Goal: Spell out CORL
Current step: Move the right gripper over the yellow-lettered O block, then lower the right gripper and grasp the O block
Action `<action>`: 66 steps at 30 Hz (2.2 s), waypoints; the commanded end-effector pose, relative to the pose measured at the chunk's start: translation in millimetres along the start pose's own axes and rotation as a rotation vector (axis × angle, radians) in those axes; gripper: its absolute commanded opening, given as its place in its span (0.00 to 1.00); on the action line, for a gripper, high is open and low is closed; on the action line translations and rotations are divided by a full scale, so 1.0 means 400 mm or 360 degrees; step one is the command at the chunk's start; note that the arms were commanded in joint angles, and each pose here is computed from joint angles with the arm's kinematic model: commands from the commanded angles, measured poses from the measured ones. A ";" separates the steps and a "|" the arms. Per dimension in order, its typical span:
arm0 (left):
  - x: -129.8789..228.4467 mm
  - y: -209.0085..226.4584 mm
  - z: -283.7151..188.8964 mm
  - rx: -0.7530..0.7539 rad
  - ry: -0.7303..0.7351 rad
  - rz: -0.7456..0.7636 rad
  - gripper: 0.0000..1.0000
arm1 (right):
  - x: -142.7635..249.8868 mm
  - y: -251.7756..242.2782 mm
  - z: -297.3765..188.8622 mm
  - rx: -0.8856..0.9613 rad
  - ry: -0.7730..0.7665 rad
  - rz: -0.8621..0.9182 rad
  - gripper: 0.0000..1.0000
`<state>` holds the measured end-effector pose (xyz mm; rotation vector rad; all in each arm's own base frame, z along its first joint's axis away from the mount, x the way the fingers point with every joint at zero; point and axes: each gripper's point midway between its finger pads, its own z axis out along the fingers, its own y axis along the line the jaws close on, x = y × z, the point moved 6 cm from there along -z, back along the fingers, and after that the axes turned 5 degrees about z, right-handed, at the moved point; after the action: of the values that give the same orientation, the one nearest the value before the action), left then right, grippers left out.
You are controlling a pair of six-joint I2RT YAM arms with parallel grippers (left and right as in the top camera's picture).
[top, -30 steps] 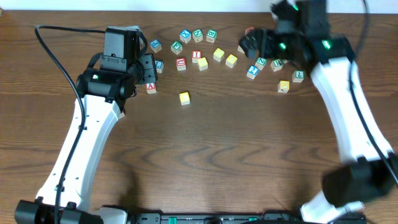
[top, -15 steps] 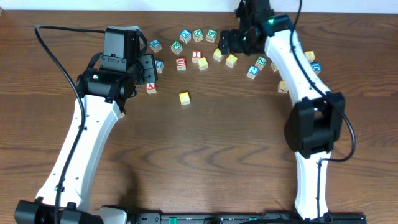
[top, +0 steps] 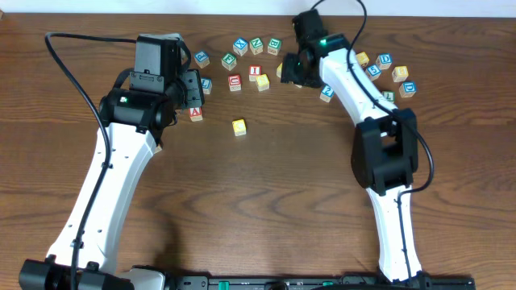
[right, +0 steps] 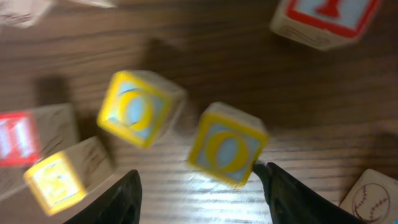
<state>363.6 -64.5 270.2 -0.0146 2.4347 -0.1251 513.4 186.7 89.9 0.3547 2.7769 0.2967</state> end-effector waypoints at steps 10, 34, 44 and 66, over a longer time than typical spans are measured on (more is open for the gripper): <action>-0.012 0.001 -0.021 0.0001 -0.0043 -0.0001 0.55 | -0.037 0.006 -0.005 0.0053 -0.0167 0.0159 0.59; -0.012 0.002 -0.021 -0.0004 -0.0043 0.0000 0.55 | -0.025 -0.002 0.036 0.0111 -0.0135 -0.0300 0.57; -0.011 0.003 -0.021 -0.0005 -0.0042 0.0000 0.55 | -0.019 -0.001 0.039 0.0084 -0.0109 -0.0301 0.49; -0.011 0.003 -0.021 -0.0004 -0.0042 -0.0001 0.55 | -0.005 -0.032 0.121 0.0140 -0.0073 -0.0313 0.41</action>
<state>363.5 -64.5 270.1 -0.0146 2.4355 -0.1250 529.3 183.2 62.4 0.1123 2.7291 0.1374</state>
